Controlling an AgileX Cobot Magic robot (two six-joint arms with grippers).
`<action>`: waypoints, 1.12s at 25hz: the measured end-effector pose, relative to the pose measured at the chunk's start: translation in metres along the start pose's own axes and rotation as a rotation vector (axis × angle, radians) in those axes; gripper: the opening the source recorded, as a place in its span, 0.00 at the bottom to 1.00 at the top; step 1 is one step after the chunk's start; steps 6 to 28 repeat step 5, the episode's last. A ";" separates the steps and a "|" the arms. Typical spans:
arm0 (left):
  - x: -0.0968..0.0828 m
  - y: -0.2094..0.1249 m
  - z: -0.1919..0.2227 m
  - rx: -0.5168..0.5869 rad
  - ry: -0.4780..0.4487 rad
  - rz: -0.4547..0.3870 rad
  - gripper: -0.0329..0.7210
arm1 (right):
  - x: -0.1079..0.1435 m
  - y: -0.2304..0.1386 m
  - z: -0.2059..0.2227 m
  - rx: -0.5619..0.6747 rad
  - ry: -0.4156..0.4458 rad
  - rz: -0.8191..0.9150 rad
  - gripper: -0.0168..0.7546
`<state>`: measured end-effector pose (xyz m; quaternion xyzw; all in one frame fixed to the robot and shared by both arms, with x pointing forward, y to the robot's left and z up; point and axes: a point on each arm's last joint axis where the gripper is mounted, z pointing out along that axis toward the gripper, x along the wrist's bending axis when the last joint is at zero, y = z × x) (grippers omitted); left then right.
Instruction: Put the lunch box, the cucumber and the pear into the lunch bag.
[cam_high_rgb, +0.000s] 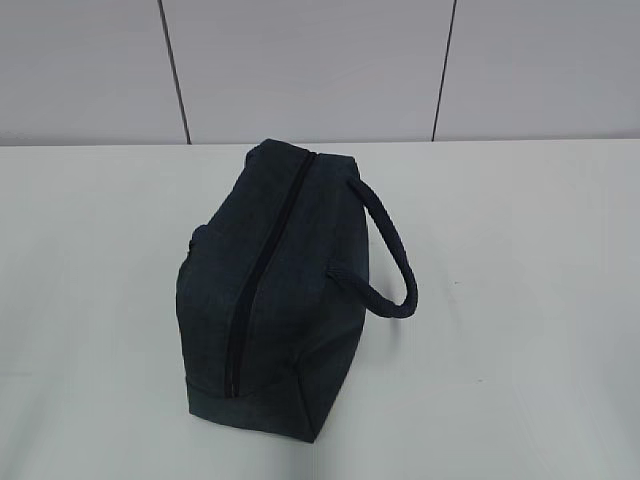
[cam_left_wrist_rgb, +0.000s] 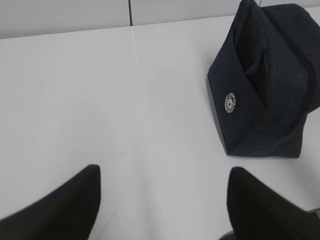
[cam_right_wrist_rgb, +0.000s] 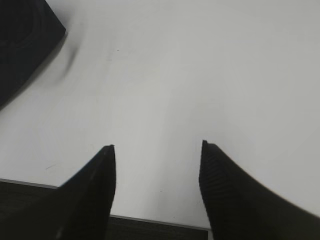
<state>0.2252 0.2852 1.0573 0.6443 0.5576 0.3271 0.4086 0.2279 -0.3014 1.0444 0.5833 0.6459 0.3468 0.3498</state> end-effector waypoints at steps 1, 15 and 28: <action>0.000 0.000 0.000 0.000 0.000 0.000 0.67 | 0.000 0.000 0.000 0.000 0.000 0.000 0.57; 0.000 0.000 0.000 0.000 0.000 0.000 0.67 | 0.000 0.000 0.000 0.000 0.000 0.000 0.57; 0.000 0.000 0.000 0.000 0.000 0.000 0.67 | 0.000 0.000 0.000 0.000 0.000 0.000 0.57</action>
